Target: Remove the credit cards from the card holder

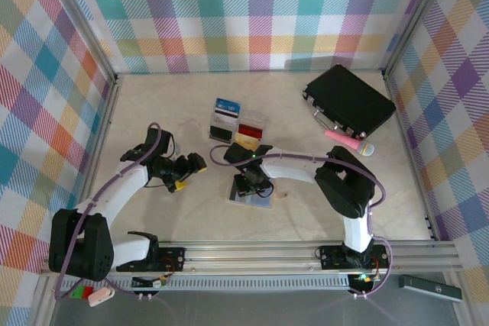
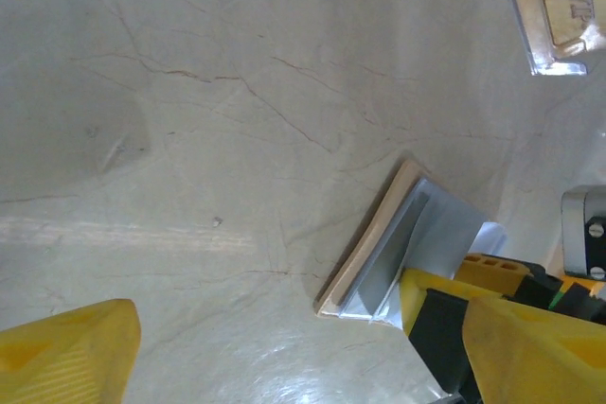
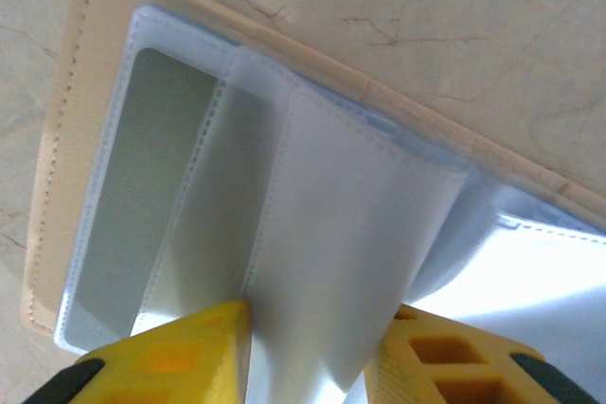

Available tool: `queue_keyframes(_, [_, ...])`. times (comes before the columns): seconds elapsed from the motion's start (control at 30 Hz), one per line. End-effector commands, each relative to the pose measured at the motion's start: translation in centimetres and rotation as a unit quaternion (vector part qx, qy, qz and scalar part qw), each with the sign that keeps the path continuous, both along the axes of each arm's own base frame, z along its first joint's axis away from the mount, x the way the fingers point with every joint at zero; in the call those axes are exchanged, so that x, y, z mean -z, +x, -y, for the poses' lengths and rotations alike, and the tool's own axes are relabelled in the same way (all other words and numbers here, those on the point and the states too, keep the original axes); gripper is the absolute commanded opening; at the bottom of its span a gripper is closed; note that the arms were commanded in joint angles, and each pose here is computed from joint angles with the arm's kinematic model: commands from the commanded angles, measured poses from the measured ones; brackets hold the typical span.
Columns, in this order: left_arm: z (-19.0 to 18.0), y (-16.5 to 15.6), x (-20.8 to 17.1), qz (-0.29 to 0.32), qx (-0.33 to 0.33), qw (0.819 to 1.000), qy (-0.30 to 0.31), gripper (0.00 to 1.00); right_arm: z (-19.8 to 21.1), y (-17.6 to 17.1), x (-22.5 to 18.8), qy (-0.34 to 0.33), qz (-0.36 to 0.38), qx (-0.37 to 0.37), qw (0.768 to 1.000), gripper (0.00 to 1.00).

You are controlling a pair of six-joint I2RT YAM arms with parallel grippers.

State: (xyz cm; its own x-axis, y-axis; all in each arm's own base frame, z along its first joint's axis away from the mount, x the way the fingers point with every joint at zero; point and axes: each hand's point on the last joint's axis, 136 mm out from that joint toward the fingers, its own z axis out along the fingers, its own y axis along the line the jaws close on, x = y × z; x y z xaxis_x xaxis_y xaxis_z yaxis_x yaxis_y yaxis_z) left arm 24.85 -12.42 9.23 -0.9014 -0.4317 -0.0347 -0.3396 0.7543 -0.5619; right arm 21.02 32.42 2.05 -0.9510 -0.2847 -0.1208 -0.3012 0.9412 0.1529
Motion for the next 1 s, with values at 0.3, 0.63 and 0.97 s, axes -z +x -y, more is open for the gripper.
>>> queue_keyframes(0.3, [5.5, -1.2, 1.2, -0.015, 0.036, 0.997, -0.063, 0.53, -1.7, 0.9, -0.1, 0.043, 0.014, -0.084, 0.995, 0.16])
queue_keyframes(0.63, [9.0, -1.1, 2.7, -0.021, 0.054, 0.995, -0.078, 0.30, -1.7, 1.3, -0.8, 0.060, 0.019, -0.061, 0.996, 0.16])
queue_keyframes(0.97, [9.5, -1.2, 5.7, -0.049, 0.046, 0.996, -0.052, 0.17, -0.9, 1.4, -0.3, 0.045, 0.020, -0.033, 0.998, 0.16])
